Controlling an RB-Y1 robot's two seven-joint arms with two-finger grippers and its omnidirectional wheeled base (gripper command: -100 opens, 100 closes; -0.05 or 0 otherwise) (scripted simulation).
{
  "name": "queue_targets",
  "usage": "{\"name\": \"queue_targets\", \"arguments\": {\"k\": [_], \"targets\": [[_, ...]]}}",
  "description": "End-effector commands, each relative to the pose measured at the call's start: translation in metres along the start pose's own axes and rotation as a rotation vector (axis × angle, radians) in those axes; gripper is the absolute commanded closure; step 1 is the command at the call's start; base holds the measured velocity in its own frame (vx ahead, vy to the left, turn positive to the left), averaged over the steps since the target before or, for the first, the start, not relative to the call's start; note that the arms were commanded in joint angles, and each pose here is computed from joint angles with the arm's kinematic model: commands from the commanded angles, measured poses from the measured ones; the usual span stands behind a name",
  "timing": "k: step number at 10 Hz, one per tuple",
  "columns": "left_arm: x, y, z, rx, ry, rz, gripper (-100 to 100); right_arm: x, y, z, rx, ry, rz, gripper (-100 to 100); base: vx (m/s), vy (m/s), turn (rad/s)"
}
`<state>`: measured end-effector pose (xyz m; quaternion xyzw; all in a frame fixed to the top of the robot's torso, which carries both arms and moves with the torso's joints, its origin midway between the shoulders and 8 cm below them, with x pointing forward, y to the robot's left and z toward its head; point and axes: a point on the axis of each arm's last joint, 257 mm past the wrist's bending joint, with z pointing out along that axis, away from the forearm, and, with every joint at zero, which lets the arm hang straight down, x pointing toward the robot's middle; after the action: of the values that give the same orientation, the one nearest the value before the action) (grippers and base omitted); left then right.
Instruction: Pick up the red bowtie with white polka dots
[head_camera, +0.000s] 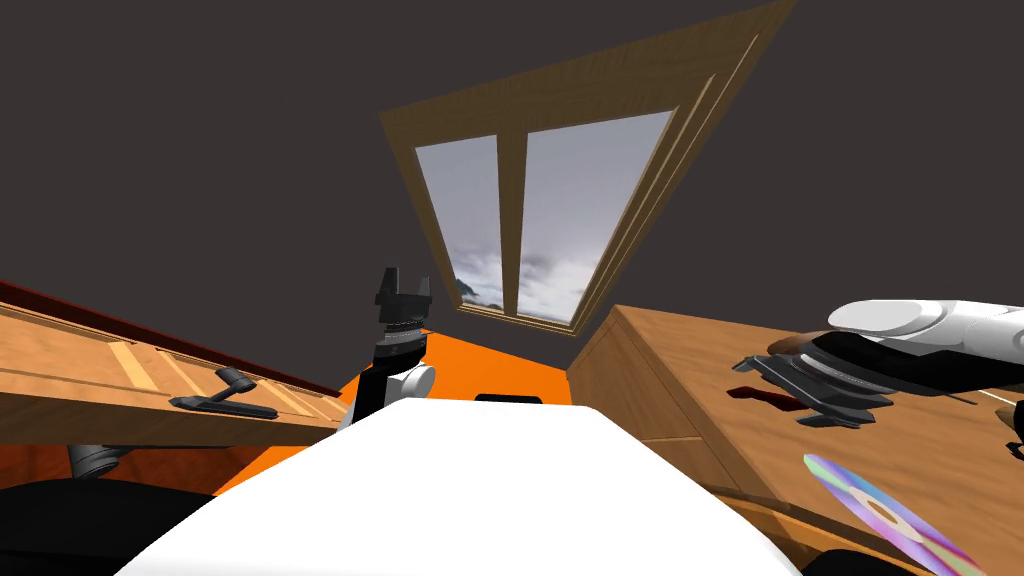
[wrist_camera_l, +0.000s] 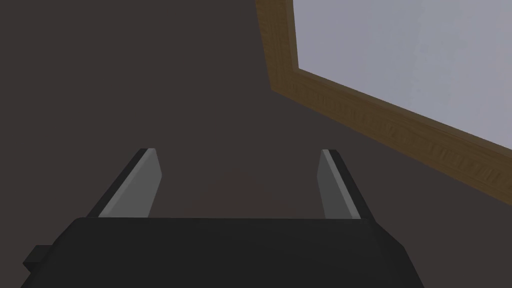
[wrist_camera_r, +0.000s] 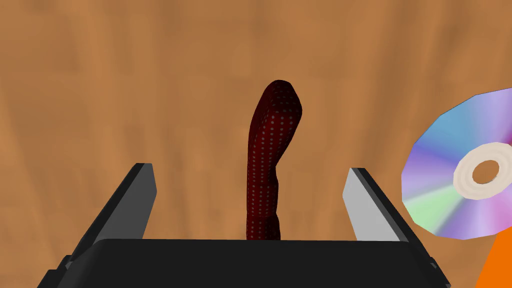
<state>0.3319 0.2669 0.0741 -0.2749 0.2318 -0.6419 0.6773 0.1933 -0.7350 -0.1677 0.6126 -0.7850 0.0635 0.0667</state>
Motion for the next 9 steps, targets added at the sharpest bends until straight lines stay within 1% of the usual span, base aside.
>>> {"name": "queue_targets", "arguments": {"k": [1,2,3,5,6,7,9], "targets": [[0.0,0.0,0.0,0.0,0.0,0.0,0,0.0,0.0,0.0,0.0,0.0,0.0,0,0.001,0.009,-0.006],[0.0,0.0,0.0,0.0,0.0,0.0,0,0.0,0.007,0.01,0.0,-0.001,0.005,-100,0.01,-0.011,0.051],[0.0,0.0,0.0,0.0,0.0,0.0,0,0.0,0.009,0.013,0.0,-0.001,0.006,-100,0.013,-0.023,0.038],[0.0,0.0,0.0,0.0,0.0,0.0,0,-0.001,0.018,0.025,-0.001,-0.002,0.013,-100,0.015,-0.026,0.038],[0.0,0.0,0.0,0.0,0.0,0.0,0,-0.001,0.014,0.023,-0.003,-0.002,0.012,-100,0.007,-0.012,0.007],[0.0,0.0,0.0,0.0,0.0,0.0,0,0.0,0.014,0.023,-0.001,-0.001,0.012,100,0.0,0.0,0.0],[0.0,0.0,0.0,0.0,0.0,0.0,0,0.0,0.015,0.023,-0.003,-0.002,0.013,100,-0.001,0.0,-0.006]]}}
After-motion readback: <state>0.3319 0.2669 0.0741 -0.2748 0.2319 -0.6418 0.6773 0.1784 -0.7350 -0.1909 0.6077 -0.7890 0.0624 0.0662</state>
